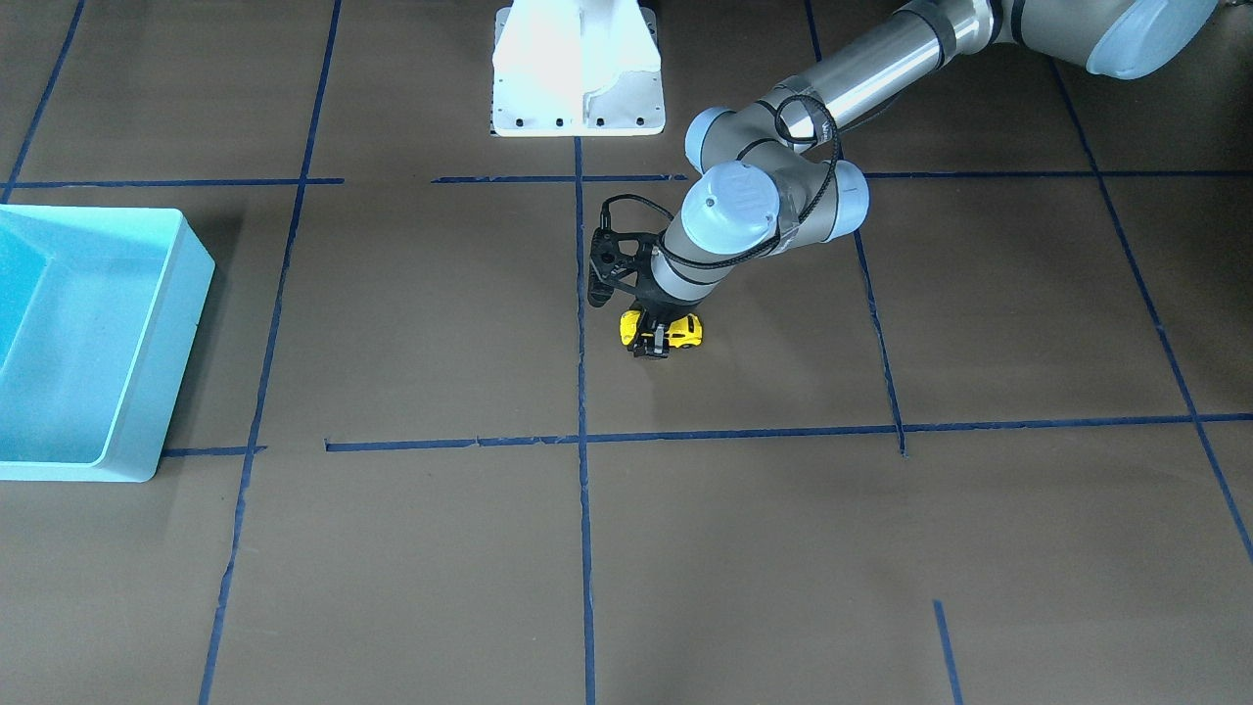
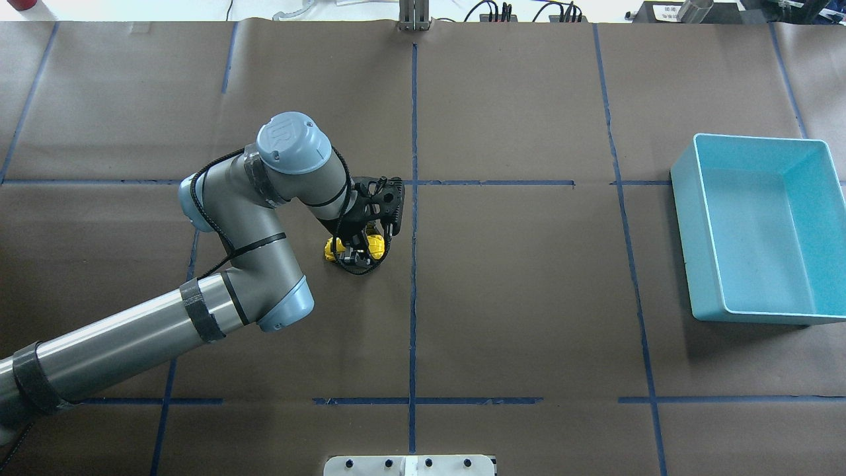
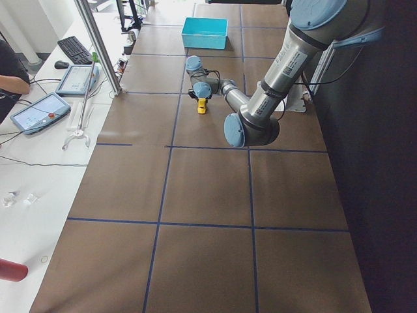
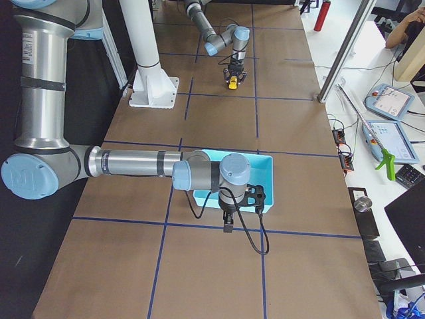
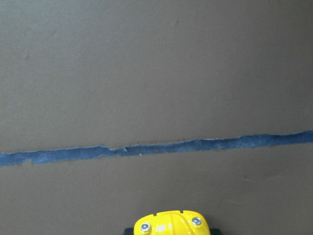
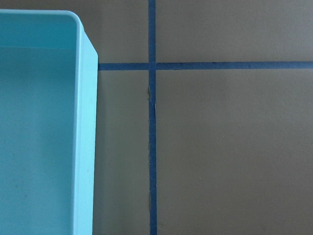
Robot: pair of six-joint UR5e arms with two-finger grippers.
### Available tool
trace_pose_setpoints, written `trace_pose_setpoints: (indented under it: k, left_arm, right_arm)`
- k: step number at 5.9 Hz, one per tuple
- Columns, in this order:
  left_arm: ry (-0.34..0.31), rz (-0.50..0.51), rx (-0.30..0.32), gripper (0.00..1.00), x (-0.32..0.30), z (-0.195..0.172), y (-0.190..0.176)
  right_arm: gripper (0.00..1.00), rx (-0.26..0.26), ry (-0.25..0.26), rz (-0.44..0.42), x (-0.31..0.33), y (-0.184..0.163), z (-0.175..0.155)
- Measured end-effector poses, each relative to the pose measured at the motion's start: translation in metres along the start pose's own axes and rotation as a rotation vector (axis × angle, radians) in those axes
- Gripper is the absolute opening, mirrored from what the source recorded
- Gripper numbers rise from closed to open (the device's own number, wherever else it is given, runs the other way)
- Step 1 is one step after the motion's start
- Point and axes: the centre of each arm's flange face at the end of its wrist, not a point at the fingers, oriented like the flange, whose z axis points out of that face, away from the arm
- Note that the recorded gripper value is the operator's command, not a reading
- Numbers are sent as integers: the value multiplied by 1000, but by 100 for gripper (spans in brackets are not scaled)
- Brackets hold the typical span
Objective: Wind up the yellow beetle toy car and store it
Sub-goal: 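Keep dragging the car backward along the table with the left gripper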
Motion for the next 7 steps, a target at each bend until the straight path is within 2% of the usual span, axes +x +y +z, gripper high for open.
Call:
trace_pose_setpoints:
  k: [5,6,7]
  left_arm:
    - [1,7,-5,0,9,-4,26]
    - [1,13,-5,13,9,-4,26]
    - [1,16,-5,99,9,-4,26]
  right_arm:
    - [100,0,0,0,0,0,0]
    - [100,0,0,0,0,0,0]
    - [100,0,0,1,0,0,0]
